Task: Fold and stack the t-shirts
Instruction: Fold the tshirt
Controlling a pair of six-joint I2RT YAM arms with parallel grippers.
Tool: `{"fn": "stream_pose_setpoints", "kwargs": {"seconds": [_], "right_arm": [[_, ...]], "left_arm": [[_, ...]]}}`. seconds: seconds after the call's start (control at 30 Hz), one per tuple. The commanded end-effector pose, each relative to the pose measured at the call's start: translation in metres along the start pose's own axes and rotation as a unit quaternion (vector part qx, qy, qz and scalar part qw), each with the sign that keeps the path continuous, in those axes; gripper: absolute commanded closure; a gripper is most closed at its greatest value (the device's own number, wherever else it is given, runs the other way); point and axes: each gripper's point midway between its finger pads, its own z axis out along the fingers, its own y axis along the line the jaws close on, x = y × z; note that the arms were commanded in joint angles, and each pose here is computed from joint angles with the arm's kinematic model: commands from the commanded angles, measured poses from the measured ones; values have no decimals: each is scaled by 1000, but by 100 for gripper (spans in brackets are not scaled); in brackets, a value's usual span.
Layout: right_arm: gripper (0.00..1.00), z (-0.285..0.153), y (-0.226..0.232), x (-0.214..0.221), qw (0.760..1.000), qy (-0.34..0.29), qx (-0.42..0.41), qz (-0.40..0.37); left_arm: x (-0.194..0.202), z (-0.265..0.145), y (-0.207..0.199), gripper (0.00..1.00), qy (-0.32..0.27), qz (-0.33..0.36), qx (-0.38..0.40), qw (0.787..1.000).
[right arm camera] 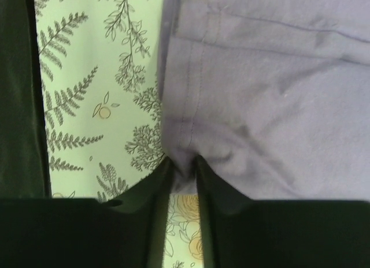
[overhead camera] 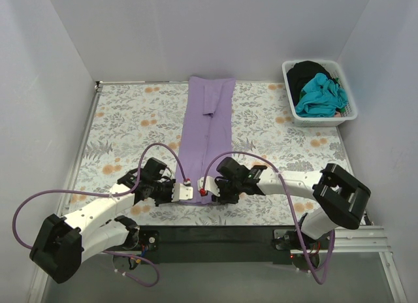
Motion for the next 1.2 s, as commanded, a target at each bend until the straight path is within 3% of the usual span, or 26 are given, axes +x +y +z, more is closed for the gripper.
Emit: {"fn": "stream_pose_setpoints", "kwargs": {"seconds": [0.0, 0.07, 0.13, 0.4, 0.73, 0.83, 0.93, 1.17], "right_arm": [[75, 13, 26, 72, 992, 118, -38, 32], [90, 12, 23, 74, 991, 125, -29, 33], [99, 9, 20, 68, 992, 119, -24, 29], [99, -30, 15, 11, 999, 42, -16, 10], [99, -59, 30, -7, 1000, 5, -22, 1], [99, -67, 23, -14, 1000, -6, -5, 13], [99, -72, 1, -6, 1000, -4, 18, 24], [99, -88, -67, -13, 997, 2, 82, 3]], "left_arm": [[-8, -4, -2, 100, -13, 0, 5, 1000], [-9, -4, -1, 100, -13, -6, 5, 1000], [-12, -5, 1, 100, -17, -13, 1, 1000], [-41, -17, 11, 100, -54, -47, -4, 997], [-51, -42, -6, 100, -65, -28, 11, 997], [-61, -46, 3, 100, -75, -62, -8, 995], [-63, -43, 12, 100, -75, -85, -14, 993], [-76, -36, 71, 100, -91, -46, -104, 989]]}}
